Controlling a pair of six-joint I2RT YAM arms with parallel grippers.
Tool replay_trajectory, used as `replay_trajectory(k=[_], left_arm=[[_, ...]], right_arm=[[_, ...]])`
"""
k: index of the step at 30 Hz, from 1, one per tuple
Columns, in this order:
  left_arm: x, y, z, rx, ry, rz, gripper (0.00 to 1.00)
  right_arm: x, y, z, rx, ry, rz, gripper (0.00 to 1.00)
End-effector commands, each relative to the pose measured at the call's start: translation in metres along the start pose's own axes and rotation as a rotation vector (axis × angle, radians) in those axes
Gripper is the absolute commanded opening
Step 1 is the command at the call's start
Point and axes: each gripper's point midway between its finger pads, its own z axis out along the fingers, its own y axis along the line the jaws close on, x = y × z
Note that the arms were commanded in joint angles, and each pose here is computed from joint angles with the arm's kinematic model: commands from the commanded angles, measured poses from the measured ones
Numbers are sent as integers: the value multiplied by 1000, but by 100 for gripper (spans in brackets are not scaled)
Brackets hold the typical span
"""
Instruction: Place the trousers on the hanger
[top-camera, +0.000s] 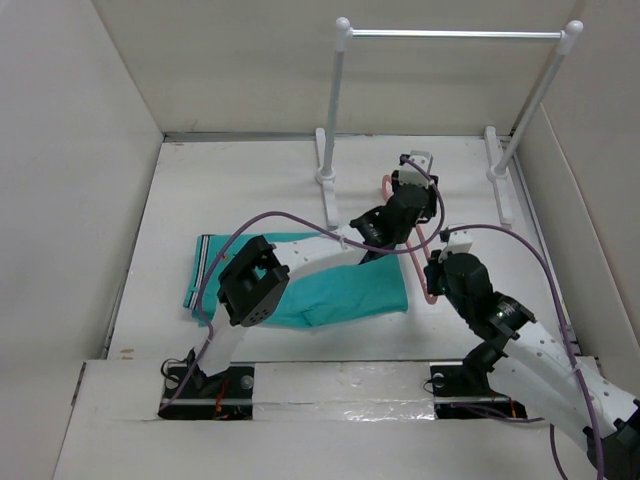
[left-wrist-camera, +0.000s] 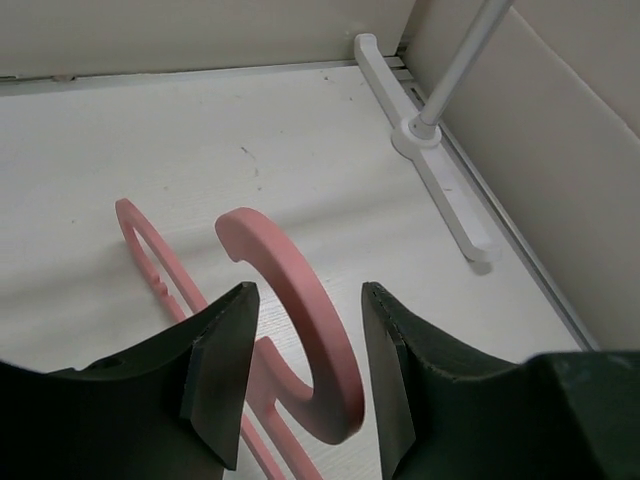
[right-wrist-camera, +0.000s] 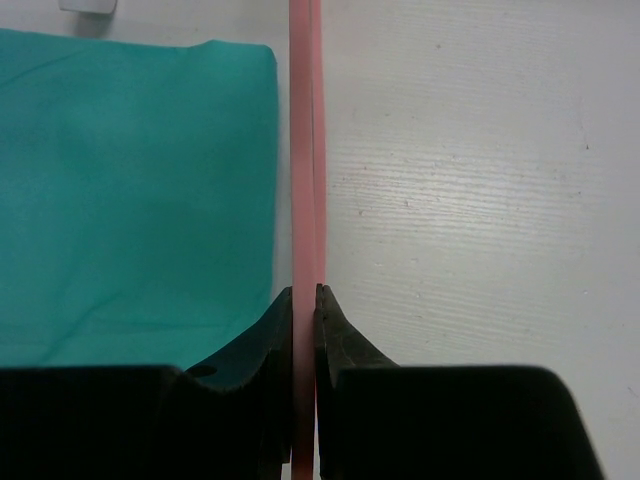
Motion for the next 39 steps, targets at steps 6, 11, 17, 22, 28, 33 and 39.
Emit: replay_trajectory(k=[6, 11, 17, 22, 28, 33, 39], left_arm=[[-5, 16, 6, -61, -13, 7, 8], [-2, 26, -12, -60, -13, -47, 0], [8, 44, -48, -17, -15, -220, 0], [13, 47, -70, 10, -29, -374, 0], [28, 49, -89, 0, -29, -449, 0], [46, 53, -109, -48, -66, -555, 0], [70, 78, -113, -169, -104, -572, 0]], right_arm=[[-24, 3, -5, -11, -79, 32, 0], [-28, 8, -11, -36, -84, 27, 44], [-50, 21, -34, -135, -104, 18, 84], [-69, 28, -56, -205, -137, 10, 87], [-77, 28, -57, -210, -184, 25, 30], [-49, 43, -22, -220, -61, -23, 0], [-20, 41, 15, -216, -8, -2, 0]])
